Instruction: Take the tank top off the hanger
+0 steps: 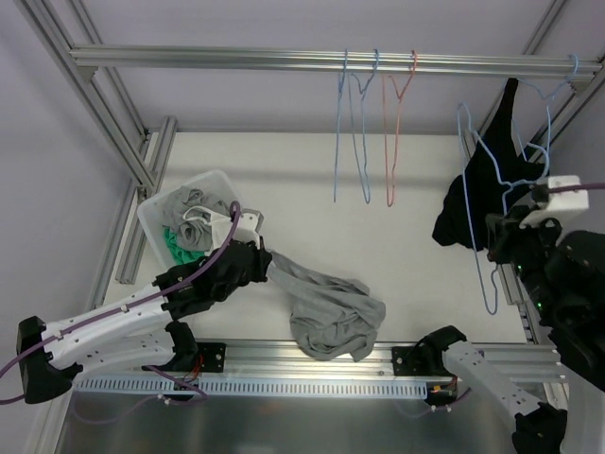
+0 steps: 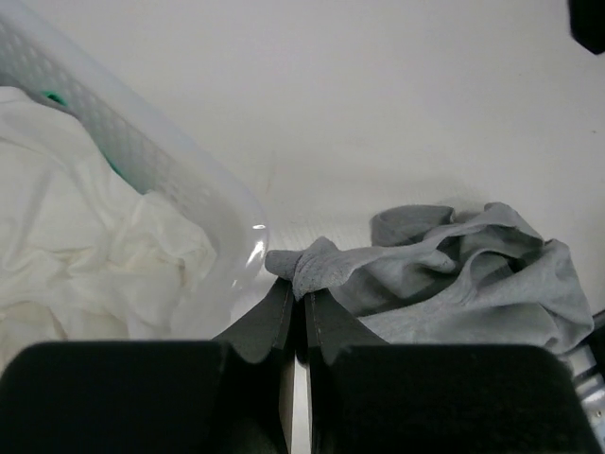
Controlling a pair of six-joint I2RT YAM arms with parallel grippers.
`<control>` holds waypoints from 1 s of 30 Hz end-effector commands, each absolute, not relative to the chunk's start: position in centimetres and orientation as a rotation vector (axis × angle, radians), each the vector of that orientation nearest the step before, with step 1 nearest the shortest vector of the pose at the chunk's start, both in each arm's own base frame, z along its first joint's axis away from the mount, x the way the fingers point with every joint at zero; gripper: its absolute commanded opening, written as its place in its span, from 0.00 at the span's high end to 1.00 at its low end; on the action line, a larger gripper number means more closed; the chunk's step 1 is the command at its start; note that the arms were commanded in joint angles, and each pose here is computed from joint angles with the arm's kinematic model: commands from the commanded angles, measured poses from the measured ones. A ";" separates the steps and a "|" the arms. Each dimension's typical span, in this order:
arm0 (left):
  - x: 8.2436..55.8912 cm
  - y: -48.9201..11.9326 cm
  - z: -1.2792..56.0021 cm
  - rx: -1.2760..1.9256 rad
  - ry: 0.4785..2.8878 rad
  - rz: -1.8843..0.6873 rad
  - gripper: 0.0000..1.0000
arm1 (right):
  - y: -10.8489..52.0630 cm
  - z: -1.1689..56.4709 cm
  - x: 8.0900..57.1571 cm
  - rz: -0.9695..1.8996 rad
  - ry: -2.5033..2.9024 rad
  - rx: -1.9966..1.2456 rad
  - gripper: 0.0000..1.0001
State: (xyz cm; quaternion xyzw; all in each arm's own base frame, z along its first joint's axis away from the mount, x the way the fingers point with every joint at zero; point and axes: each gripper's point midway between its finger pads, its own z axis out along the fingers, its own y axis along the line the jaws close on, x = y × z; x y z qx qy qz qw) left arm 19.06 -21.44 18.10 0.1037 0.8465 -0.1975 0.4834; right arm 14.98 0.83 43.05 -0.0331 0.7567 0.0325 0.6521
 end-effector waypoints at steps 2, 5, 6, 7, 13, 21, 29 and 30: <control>19.7 -21.2 18.4 0.203 2.084 -0.500 1.00 | 1.9 40.2 20.0 -0.102 1.928 -0.192 1.00; 19.6 -21.6 19.4 0.251 2.064 -0.519 0.92 | 3.1 41.1 22.9 -0.088 1.957 -0.211 1.00; 19.3 -22.1 19.7 0.278 2.064 -0.553 0.88 | 3.6 40.4 25.1 -0.069 2.007 -0.207 1.00; 19.0 -22.4 20.3 0.297 2.054 -0.578 0.84 | 3.8 42.4 26.0 -0.033 1.961 -0.182 1.00; 16.8 -23.7 23.0 0.450 1.987 -0.745 0.23 | 3.9 45.2 33.4 0.054 1.937 -0.093 1.00; 14.7 -23.9 21.4 0.576 1.993 -0.820 0.01 | 5.9 44.9 38.5 0.139 1.941 -0.120 1.00; 14.5 -24.1 18.3 0.576 2.090 -0.792 0.01 | 7.4 40.0 40.3 0.101 2.065 -0.162 1.00; 14.6 -24.3 18.1 0.576 2.099 -0.786 0.01 | 7.8 39.4 40.3 0.095 2.079 -0.170 1.00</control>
